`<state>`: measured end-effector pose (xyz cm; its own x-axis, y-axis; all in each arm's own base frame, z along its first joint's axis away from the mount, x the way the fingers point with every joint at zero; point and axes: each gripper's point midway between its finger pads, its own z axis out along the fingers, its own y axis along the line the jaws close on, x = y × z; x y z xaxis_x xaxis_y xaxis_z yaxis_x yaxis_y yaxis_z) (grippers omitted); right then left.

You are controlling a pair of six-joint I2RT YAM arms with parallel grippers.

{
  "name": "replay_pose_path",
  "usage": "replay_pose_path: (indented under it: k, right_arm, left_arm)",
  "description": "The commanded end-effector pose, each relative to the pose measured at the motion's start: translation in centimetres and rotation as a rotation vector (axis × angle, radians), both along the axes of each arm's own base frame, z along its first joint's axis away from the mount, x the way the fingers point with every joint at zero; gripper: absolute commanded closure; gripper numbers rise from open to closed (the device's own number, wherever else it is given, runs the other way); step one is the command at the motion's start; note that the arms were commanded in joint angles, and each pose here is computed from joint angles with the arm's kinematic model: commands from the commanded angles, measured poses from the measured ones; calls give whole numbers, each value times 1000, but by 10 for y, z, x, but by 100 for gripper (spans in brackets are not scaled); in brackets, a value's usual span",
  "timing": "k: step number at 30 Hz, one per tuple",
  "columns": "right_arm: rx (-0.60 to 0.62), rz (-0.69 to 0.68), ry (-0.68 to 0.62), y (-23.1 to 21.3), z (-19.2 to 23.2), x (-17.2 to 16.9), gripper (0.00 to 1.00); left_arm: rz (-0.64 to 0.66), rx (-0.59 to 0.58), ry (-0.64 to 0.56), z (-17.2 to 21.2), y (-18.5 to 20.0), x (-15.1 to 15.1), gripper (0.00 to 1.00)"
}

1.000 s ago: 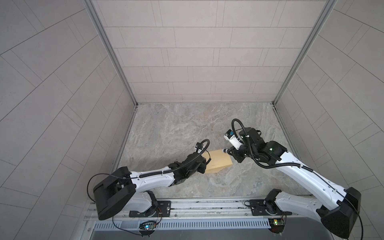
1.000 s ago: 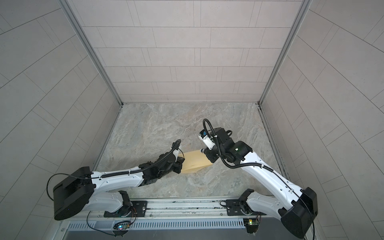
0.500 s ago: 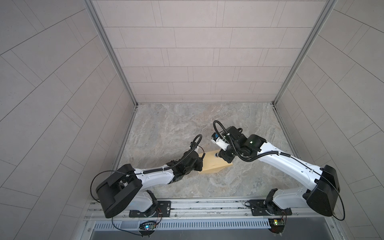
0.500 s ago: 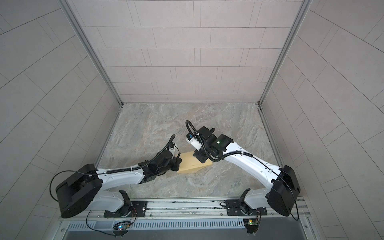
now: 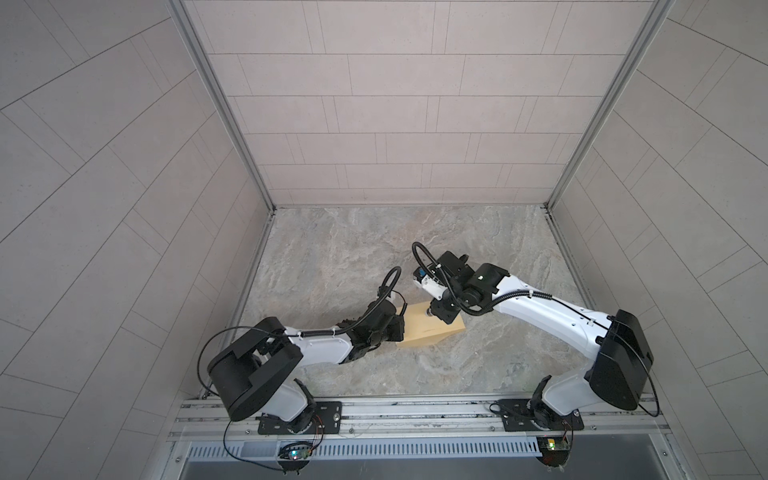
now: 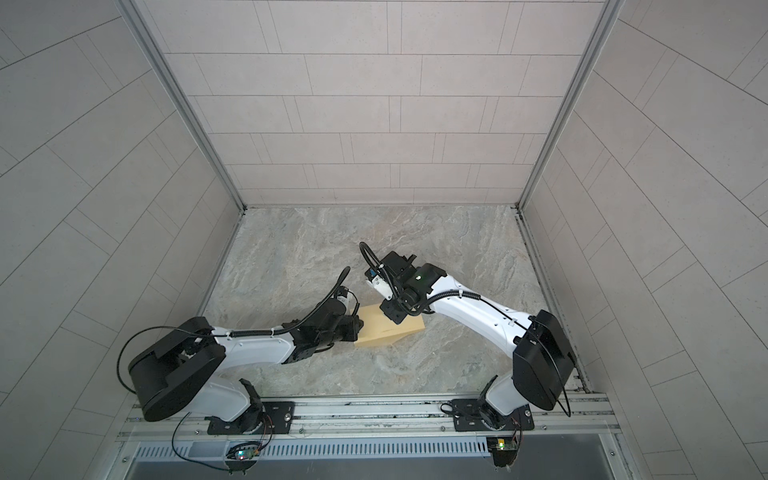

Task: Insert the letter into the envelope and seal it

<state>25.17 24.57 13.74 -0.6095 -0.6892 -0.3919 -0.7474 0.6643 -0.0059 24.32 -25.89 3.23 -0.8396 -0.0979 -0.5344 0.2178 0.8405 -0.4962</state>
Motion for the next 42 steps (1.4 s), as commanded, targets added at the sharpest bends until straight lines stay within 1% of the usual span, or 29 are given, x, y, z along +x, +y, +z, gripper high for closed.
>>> replay_pose_path:
  k: [1, 9, 13, 19, 28, 42]
  right_arm:
    - [-36, 0, 16, 0, 1, 0, 100]
    - [-117, 6, 107, 4, -18, 1, 100]
    - [-132, 6, 130, 8, -25, 3, 100]
    - [-134, 10, 157, 15, -30, 6, 100]
    - [-170, 15, 195, 18, -37, 6, 100]
    - [-239, 39, 216, 27, -41, 7, 100]
  left_arm:
    - [-2, -36, 25, -4, -2, -1, 100]
    - [6, -32, 50, -15, 4, -2, 100]
    - [25, -30, 57, -19, 8, -3, 100]
    - [44, -35, 52, -18, 13, -2, 100]
    - [50, -36, 48, -18, 14, -2, 100]
    - [49, -34, 49, -18, 15, -3, 100]
